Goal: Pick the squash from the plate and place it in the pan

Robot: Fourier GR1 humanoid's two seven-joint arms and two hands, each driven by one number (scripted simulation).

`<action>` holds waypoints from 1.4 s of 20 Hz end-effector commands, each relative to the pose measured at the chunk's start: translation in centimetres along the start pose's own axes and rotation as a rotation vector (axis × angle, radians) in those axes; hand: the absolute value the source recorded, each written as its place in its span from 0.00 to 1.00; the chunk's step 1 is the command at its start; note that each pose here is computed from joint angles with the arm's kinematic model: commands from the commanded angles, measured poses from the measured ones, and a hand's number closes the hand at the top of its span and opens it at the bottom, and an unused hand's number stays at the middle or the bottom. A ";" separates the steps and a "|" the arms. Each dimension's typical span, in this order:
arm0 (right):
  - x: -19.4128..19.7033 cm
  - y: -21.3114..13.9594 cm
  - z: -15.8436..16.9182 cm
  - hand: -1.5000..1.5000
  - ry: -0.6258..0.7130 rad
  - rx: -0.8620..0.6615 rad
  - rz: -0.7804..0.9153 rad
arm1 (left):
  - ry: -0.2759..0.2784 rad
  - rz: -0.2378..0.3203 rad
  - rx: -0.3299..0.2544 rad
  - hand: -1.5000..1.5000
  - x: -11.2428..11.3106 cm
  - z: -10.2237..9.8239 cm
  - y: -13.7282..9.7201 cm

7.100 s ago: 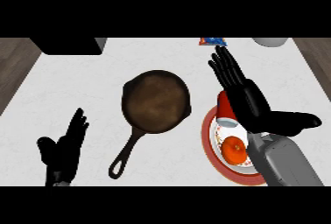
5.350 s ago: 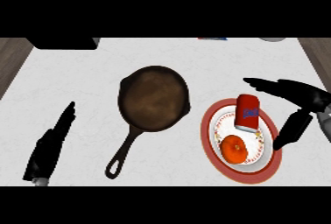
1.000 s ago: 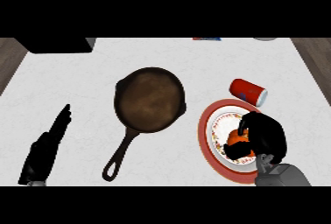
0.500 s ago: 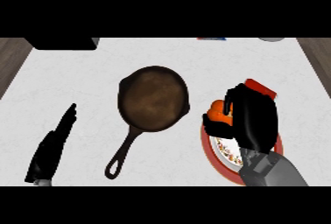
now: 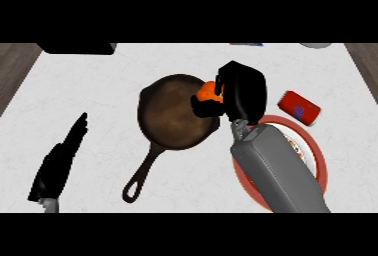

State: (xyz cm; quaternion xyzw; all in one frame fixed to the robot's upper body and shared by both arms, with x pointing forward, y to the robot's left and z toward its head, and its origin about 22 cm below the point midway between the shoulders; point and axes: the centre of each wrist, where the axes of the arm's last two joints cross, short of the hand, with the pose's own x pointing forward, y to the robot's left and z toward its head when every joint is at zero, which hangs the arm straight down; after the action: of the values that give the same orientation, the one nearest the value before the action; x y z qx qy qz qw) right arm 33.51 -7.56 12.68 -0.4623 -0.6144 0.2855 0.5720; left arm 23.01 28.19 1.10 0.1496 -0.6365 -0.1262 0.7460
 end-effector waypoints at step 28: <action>-3.5 8.7 -5.7 0.00 0.234 0.120 -0.575 | -0.070 -0.011 -0.086 0.50 1.8 -2.1 -2.1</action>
State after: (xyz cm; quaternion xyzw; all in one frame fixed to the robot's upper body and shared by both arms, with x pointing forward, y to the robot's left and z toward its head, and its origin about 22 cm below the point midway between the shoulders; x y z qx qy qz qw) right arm 41.03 -7.88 4.95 -0.2611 -0.5946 0.1504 0.7454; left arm 25.07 25.28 1.61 0.1117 -0.6569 -0.1677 0.7266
